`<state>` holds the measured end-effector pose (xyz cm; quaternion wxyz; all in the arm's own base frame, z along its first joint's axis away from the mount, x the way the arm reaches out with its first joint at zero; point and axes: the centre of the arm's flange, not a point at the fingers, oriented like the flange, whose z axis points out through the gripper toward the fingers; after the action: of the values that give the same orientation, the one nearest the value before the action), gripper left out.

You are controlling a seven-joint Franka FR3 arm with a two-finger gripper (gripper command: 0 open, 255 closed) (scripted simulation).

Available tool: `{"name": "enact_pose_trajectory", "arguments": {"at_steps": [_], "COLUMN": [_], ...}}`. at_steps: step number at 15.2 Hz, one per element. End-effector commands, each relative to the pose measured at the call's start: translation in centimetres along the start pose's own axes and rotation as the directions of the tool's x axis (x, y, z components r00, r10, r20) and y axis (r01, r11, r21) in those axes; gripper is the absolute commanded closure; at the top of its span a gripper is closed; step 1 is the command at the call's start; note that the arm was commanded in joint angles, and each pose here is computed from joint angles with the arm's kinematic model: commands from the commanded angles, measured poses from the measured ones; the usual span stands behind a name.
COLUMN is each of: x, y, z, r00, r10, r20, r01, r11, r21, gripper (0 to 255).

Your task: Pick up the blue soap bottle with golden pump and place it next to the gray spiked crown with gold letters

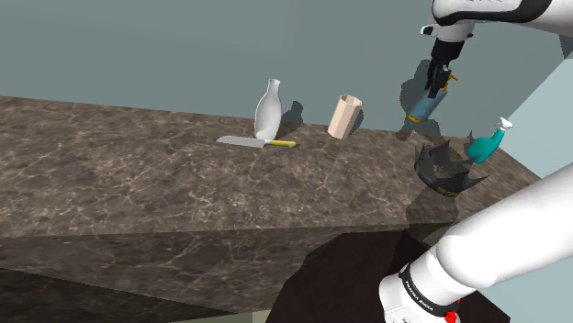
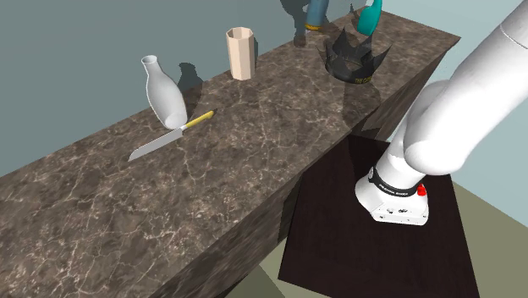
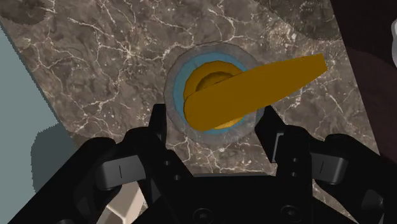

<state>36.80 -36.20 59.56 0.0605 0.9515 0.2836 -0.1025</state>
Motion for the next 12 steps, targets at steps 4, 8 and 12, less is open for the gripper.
{"name": "enact_pose_trajectory", "arguments": {"at_steps": [4,8,12], "x": [-5.1,-9.6,-9.1], "y": [4.0,7.8,7.7], "z": [1.6,2.9,4.9], "r00": [1.000,1.000,1.000], "r10": [-0.002,-0.002,-0.002], "r20": [0.001,0.001,0.001], "r01": [0.002,0.002,0.002], "r11": [1.000,1.000,1.000], "r21": [-0.001,-0.001,-0.001], "gripper": [255,255,255]}}
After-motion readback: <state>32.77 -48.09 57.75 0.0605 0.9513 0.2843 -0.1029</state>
